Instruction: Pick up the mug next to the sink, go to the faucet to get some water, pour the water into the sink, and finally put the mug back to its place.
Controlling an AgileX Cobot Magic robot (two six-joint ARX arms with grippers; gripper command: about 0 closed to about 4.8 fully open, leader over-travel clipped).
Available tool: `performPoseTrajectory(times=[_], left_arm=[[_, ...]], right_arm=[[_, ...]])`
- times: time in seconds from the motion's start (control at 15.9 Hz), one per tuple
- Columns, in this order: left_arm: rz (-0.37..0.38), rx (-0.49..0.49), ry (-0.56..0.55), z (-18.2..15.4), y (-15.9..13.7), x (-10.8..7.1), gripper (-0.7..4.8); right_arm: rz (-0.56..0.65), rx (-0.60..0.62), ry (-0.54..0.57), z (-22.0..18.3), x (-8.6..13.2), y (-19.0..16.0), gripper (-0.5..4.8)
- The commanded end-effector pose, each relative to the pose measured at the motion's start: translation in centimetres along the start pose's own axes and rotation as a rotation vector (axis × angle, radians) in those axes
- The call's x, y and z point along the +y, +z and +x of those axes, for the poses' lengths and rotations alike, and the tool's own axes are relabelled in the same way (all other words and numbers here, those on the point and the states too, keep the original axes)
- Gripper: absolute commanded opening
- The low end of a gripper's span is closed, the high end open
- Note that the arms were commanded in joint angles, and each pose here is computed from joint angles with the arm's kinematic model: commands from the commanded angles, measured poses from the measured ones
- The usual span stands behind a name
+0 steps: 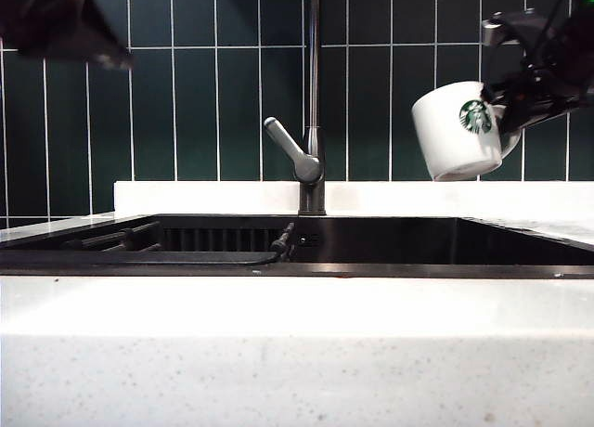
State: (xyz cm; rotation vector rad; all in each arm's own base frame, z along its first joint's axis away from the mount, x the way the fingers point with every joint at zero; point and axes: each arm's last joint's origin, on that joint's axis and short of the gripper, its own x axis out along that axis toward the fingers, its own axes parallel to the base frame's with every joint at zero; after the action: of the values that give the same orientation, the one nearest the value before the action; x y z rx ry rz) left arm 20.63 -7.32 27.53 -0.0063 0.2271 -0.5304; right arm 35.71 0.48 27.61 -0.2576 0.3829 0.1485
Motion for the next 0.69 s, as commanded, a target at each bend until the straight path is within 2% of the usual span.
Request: performPoseTrajectory(times=[0.06, 0.13, 0.25, 0.38, 0.5, 0.69], left_arm=[[-0.037, -0.074, 0.051, -0.5, -1.7, 0.0, -0.06], [-0.039, -0.077, 0.073, -0.7, -2.3, 0.1, -0.06], [-0.042, -0.059, 0.103, -0.8, -3.3, 0.2, -0.06], [-0.038, -0.094, 0.102, -0.8, -3.5, 0.2, -0.06], [-0.054, -0.131, 0.13, -0.9, -3.2, 0.2, -0.06], [-0.057, -0.12, 0.151, -0.9, -3.3, 0.3, -0.06]], right_arm=[[0.048, -0.128, -0.065, -0.5, -1.8, 0.0, -0.01], [0.059, -0.129, -0.085, -0.5, -2.4, -0.7, -0.01], [0.175, -0.149, -0.15, -0.7, -3.9, -3.1, -0.01], [0.276, -0.175, -0.23, -1.2, -5.0, -6.0, -0.01], [0.285, -0.17, -0.253, -1.6, -4.9, -8.2, -0.01], [0.283, -0.184, -0.261, -1.9, -4.5, -9.5, -0.01]])
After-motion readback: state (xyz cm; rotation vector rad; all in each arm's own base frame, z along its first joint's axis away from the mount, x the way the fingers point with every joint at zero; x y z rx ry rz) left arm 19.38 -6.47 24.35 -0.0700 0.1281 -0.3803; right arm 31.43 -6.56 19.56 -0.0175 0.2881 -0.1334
